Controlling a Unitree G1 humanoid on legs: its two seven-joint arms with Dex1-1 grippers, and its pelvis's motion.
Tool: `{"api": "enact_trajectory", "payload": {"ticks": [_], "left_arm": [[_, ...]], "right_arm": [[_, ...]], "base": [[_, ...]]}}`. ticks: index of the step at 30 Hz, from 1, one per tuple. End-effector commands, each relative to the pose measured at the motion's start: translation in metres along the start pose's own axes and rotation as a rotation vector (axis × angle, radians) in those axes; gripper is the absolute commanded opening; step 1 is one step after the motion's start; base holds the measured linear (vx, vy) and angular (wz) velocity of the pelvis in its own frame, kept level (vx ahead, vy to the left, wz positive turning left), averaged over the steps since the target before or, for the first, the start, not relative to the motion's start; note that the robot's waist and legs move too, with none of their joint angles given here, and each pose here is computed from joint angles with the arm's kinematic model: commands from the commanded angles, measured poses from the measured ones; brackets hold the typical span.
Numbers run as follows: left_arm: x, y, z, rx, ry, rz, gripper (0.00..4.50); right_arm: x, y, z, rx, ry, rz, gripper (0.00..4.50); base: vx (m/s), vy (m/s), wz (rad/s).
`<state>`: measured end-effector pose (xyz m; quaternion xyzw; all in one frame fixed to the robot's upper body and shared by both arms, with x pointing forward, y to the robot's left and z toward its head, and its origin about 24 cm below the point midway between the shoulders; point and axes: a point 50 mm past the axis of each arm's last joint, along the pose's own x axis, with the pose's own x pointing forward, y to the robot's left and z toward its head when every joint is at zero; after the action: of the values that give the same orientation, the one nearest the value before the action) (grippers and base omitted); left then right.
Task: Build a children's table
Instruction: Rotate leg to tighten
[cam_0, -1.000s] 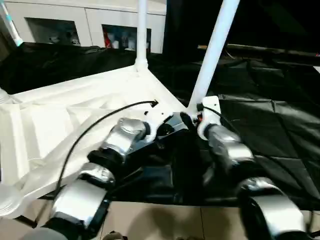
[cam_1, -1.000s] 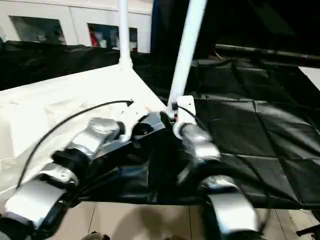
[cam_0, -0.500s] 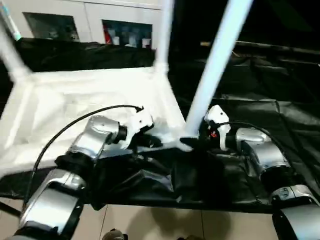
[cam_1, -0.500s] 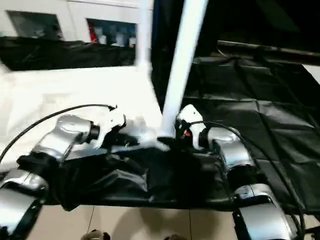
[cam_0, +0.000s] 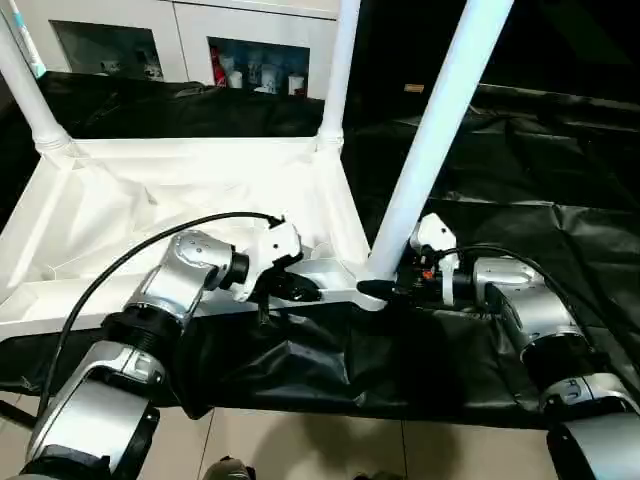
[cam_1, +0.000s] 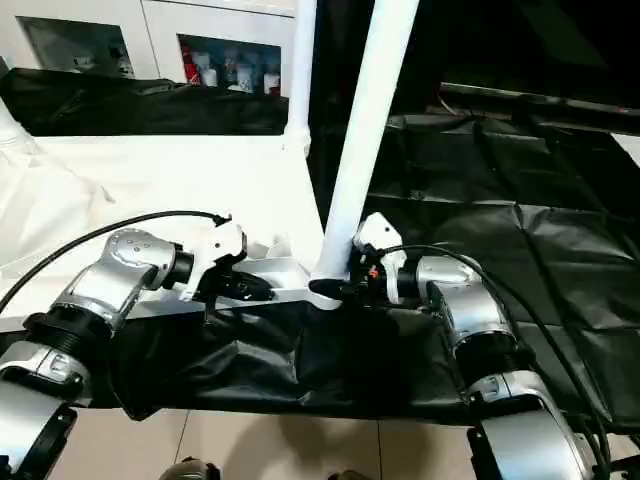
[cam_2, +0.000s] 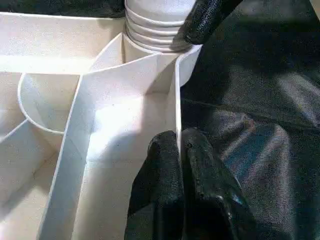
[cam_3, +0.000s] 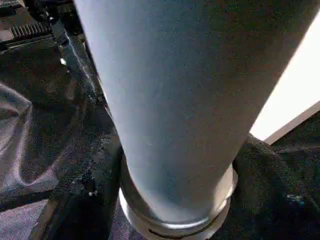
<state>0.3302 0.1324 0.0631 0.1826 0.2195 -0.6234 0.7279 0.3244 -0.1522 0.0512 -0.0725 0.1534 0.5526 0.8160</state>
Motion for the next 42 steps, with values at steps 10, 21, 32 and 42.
{"api": "enact_trajectory", "payload": {"ticks": [10,21,32,42], "left_arm": [[0.032,0.011,0.003,-0.116,-0.015,0.24,0.0],[0.085,0.01,0.04,-0.159,-0.028,0.432,0.0],[0.068,0.01,0.03,-0.047,-0.037,0.297,0.0],[0.029,0.004,0.009,0.001,-0.021,0.074,0.0]], "right_arm": [[0.018,-0.003,-0.03,0.206,0.053,-0.354,2.72],[0.074,0.003,-0.029,0.475,0.052,-0.758,2.7],[0.054,-0.012,-0.01,0.261,-0.032,-0.616,3.6],[0.008,-0.008,0.002,0.009,-0.029,-0.15,3.6]], "base": [[0.0,0.0,0.0],[0.0,0.0,0.0],[0.0,0.0,0.0],[0.0,0.0,0.0]]}}
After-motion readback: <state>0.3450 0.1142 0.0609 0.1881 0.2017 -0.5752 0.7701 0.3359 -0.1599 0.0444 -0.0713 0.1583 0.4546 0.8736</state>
